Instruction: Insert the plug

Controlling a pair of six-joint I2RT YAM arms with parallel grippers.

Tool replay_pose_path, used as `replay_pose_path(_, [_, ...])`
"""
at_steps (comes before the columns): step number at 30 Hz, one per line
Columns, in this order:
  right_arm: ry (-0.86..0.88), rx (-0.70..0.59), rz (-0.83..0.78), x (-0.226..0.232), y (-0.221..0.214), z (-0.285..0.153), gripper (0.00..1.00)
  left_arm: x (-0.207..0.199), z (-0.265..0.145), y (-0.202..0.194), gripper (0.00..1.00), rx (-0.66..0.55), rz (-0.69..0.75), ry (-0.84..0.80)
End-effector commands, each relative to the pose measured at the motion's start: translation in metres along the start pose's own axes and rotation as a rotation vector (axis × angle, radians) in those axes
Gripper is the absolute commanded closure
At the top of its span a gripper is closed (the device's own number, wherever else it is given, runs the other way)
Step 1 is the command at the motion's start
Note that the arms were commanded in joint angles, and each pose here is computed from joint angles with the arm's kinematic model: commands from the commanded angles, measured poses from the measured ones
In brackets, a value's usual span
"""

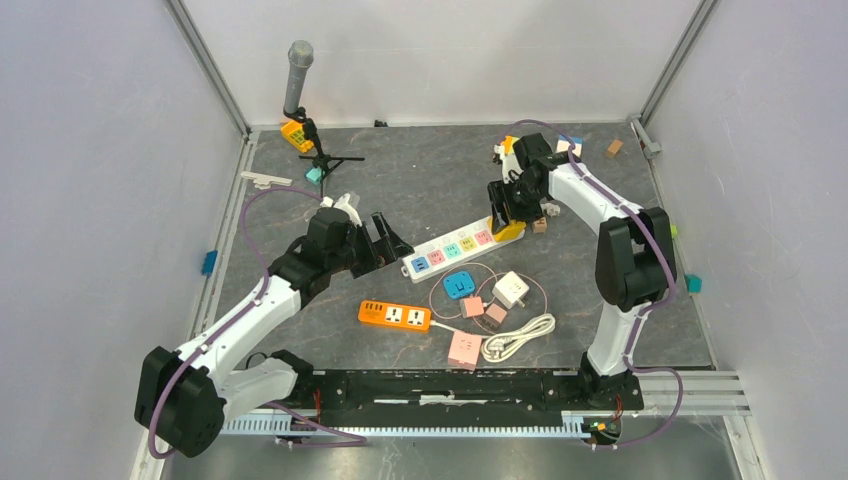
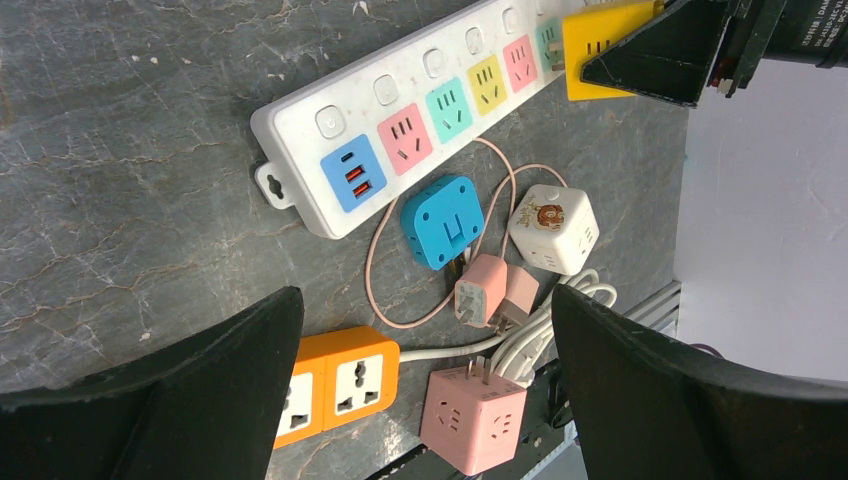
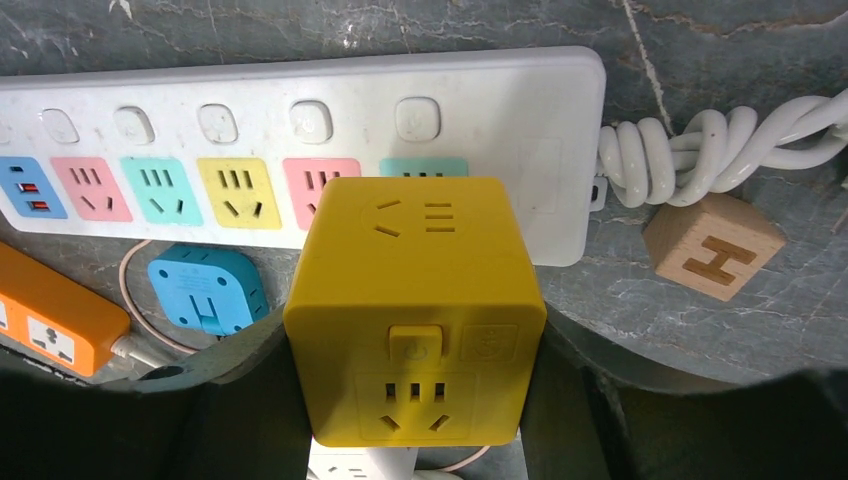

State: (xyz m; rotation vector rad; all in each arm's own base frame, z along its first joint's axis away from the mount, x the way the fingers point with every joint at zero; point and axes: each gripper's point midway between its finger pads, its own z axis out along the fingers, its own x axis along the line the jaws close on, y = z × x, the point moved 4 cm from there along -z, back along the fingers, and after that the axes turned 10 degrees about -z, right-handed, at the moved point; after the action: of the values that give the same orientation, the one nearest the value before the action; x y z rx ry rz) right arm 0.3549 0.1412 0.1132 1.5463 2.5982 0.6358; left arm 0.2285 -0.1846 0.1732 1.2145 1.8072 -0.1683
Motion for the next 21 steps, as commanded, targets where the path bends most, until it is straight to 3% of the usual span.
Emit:
replay_pose_path(1, [-0.022,-0.024,0.012,-0.003,0.004,0.002,1.0,-0.006,-0.005,0.006,0.0,-0.034,-0.01,-0.025])
replay_pose_path(21, [-0.104,-0.028,0.009,-0.018,0.009,0.006,1.0,-0.005,-0.008,0.006,0.0,-0.043,-0.009,-0.026])
